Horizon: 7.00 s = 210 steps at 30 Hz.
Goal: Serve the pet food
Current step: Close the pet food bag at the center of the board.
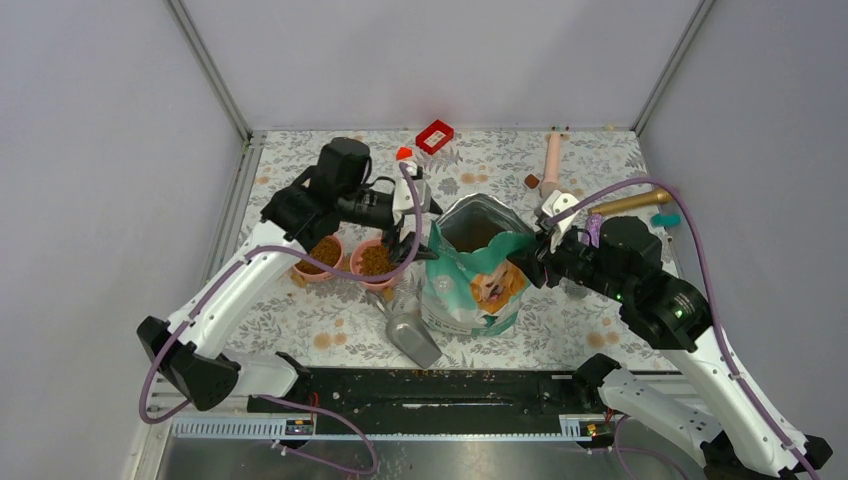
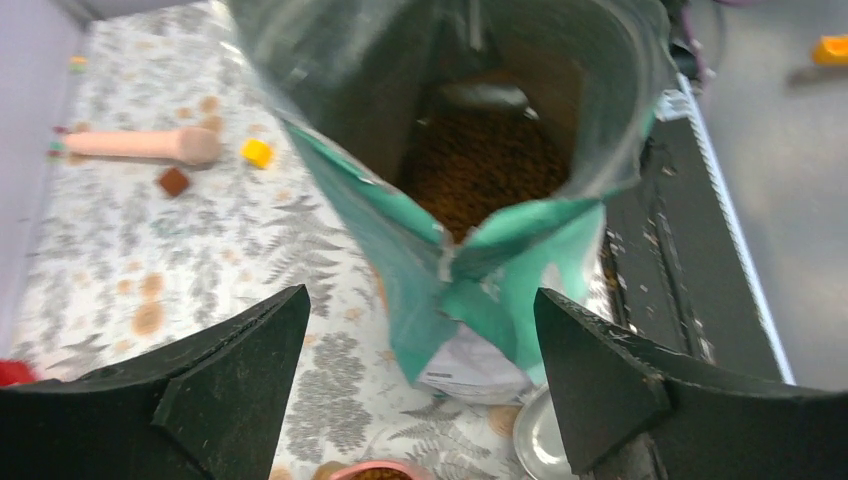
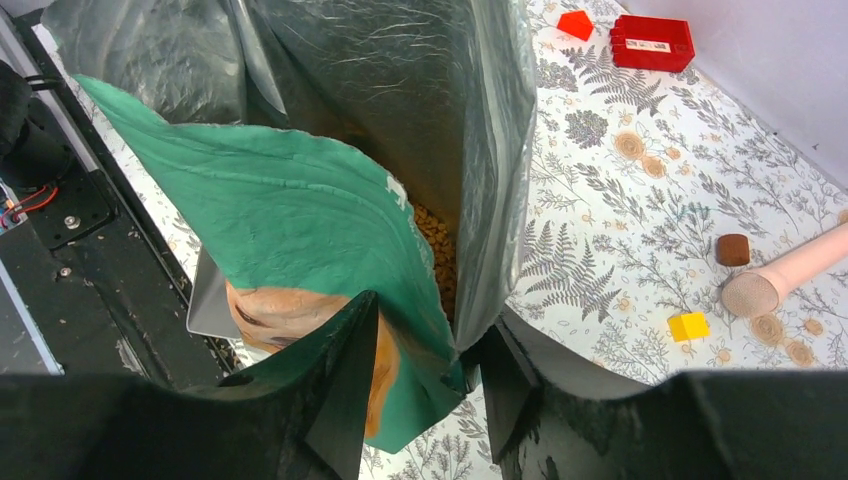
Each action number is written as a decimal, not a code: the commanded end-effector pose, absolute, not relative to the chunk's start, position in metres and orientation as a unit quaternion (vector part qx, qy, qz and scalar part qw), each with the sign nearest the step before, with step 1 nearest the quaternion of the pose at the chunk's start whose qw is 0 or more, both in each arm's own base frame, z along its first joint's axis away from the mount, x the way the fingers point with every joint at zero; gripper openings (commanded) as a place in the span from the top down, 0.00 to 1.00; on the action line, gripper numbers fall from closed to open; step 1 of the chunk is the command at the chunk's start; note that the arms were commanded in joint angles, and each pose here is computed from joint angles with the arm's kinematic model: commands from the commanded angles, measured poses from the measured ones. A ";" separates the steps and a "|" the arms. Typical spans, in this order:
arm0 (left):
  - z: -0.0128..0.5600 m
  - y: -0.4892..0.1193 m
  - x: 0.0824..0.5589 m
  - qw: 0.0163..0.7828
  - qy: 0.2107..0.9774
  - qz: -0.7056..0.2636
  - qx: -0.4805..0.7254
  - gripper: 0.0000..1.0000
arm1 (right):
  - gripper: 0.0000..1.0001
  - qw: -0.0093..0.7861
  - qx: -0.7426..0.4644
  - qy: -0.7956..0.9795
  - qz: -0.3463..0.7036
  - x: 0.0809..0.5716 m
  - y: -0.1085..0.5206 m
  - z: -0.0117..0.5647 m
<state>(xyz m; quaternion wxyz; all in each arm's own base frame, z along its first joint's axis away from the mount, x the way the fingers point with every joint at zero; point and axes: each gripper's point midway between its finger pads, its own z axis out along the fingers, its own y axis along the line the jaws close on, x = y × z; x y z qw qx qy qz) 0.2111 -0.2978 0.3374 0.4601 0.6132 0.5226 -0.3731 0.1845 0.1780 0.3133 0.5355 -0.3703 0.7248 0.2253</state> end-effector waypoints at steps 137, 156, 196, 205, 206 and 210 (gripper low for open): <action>0.327 -0.268 0.134 0.447 0.391 -0.413 0.691 1.00 | 1.00 0.474 -0.600 0.609 0.211 0.131 0.173 0.329; 0.334 -0.271 0.135 0.450 0.395 -0.426 0.678 1.00 | 0.71 0.422 -0.662 0.547 0.290 0.125 0.223 0.347; 0.337 -0.274 0.142 0.473 0.425 -0.429 0.642 1.00 | 1.00 0.424 -0.602 0.619 0.273 0.137 0.256 0.359; 0.338 -0.274 0.143 0.474 0.431 -0.431 0.635 1.00 | 0.55 0.401 -0.608 0.620 0.292 0.131 0.283 0.350; 0.338 -0.274 0.142 0.474 0.430 -0.432 0.636 1.00 | 0.55 0.400 -0.609 0.621 0.290 0.132 0.284 0.349; 0.339 -0.274 0.141 0.476 0.425 -0.432 0.637 1.00 | 0.68 0.390 -0.609 0.637 0.268 0.139 0.285 0.340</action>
